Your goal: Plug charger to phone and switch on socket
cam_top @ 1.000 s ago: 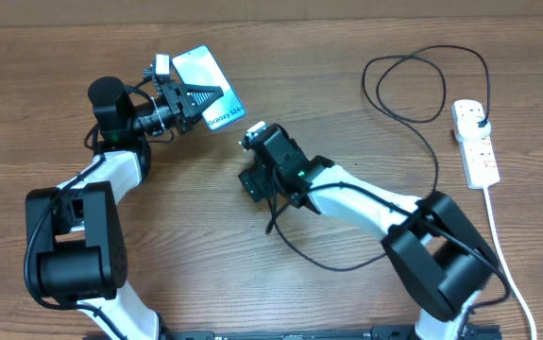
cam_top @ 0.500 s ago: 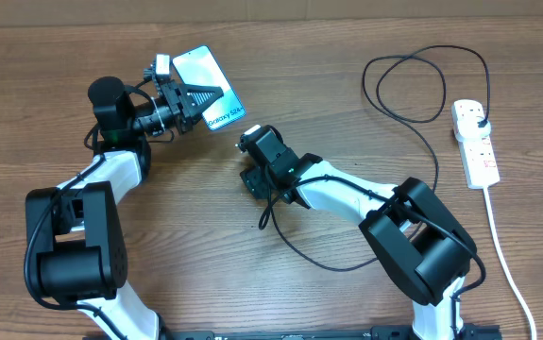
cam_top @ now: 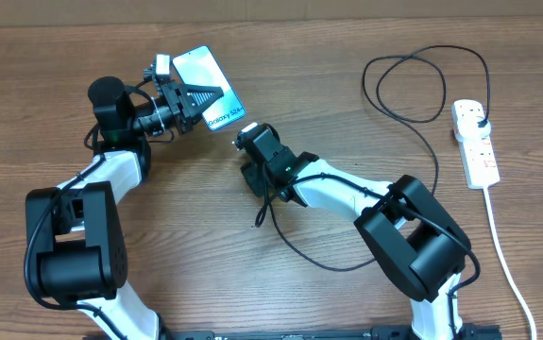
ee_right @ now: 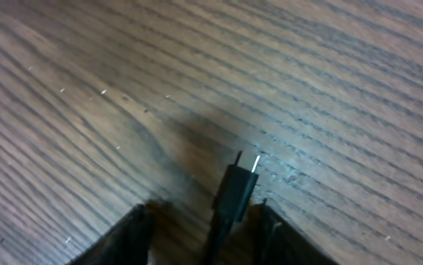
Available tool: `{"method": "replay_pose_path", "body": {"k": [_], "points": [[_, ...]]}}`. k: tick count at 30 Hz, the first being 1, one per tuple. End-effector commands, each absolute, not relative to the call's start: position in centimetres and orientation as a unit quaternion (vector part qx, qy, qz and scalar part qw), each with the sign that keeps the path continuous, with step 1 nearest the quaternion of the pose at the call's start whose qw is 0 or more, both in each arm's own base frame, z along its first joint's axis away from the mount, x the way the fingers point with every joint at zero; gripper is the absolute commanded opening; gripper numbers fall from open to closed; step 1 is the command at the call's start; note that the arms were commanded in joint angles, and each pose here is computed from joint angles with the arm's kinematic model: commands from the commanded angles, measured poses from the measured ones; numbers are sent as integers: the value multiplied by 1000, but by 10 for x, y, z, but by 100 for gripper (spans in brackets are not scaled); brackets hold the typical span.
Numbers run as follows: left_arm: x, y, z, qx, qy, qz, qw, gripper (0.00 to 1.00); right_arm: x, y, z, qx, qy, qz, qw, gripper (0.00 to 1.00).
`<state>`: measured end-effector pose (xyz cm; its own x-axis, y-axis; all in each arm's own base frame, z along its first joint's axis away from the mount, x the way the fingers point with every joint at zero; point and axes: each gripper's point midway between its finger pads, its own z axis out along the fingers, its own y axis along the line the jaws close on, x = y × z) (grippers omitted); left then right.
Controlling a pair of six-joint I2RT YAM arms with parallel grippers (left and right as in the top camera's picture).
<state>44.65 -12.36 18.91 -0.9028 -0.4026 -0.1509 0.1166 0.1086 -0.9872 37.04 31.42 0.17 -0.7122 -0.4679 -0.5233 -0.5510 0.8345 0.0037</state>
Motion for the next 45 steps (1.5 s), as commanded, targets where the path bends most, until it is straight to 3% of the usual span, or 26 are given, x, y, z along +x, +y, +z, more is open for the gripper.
{"method": "replay_pose_path", "body": {"k": [1,18,26,39,45], "points": [[444,-126,208,-66,715,-662,214,4,374,295,-22,-251,937,63,233,38],[444,-126,208,-66,715,-662,214,4,365,284,-46,-252,946,47,199,4],[444,-125,208,-67,715,-662,215,4,354,286,-41,-241,955,63,159,3],[444,-126,208,-73,714,-664,209,4,349,301,108,-207,915,331,106,4],[439,-139,209,-70,714,-671,187,4,334,298,145,-210,883,408,99,4]]}}
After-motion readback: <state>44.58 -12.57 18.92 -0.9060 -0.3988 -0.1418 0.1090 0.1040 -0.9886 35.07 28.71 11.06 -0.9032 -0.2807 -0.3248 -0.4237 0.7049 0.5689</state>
